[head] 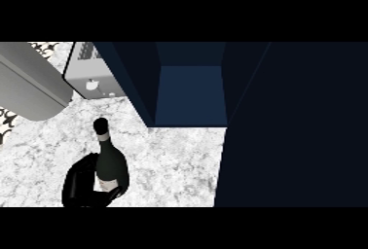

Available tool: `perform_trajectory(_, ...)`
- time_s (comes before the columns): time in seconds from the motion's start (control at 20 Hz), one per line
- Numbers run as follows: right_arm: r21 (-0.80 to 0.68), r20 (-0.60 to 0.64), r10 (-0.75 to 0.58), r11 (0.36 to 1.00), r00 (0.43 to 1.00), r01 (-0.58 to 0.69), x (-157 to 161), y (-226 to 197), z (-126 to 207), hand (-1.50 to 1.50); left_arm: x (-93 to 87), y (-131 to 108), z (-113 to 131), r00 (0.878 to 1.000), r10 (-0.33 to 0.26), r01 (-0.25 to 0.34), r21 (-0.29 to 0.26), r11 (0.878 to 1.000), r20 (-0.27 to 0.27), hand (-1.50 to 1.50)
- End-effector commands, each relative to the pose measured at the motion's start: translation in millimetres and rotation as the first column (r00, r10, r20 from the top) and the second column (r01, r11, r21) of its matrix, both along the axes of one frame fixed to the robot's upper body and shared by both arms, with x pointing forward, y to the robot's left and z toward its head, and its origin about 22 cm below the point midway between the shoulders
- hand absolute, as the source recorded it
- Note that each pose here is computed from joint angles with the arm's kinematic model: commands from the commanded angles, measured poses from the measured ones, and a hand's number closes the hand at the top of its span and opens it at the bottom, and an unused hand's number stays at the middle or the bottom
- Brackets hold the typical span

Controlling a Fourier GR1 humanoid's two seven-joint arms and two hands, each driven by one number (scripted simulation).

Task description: Pick up the wine, place it into the cabinet and close the cabinet

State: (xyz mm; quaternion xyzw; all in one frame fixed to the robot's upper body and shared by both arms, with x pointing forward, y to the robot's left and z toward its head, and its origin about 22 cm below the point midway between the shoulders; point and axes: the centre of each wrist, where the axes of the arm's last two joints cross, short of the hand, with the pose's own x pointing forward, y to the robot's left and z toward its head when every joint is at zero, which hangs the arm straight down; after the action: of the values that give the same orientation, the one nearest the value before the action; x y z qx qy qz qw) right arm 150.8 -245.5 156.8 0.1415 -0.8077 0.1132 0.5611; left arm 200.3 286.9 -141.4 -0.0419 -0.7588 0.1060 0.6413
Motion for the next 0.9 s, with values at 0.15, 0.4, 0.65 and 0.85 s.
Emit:
perform_trajectory(0.15, 0.031, 0.028, -0.011, 0.999, 1.0, 0.011, -18, 4, 15, -1.5, -11.6, -31, 56, 0.998, -0.056, 0.056, -0.021, 0.998, 0.029, 1.5)
perform_trajectory(0.4, 0.032, 0.048, -0.017, 0.999, 0.999, 0.016, -8, -10, 13, -1.5, -0.8, -59, 90, 0.998, -0.051, 0.051, -0.013, 0.999, 0.023, 1.5)
perform_trajectory(0.65, 0.04, 0.019, -0.009, 0.999, 1.0, 0.009, -9, 4, 22, -1.5, -1.6, -71, 106, 0.999, -0.037, 0.037, 0.007, 0.999, 0.035, 1.5)
perform_trajectory(0.85, 0.016, 0.061, -0.021, 1.0, 0.998, 0.02, -24, -9, 28, -1.5, 0.5, -102, 134, 0.997, -0.062, 0.062, 0.0, 0.998, 0.054, 1.5)
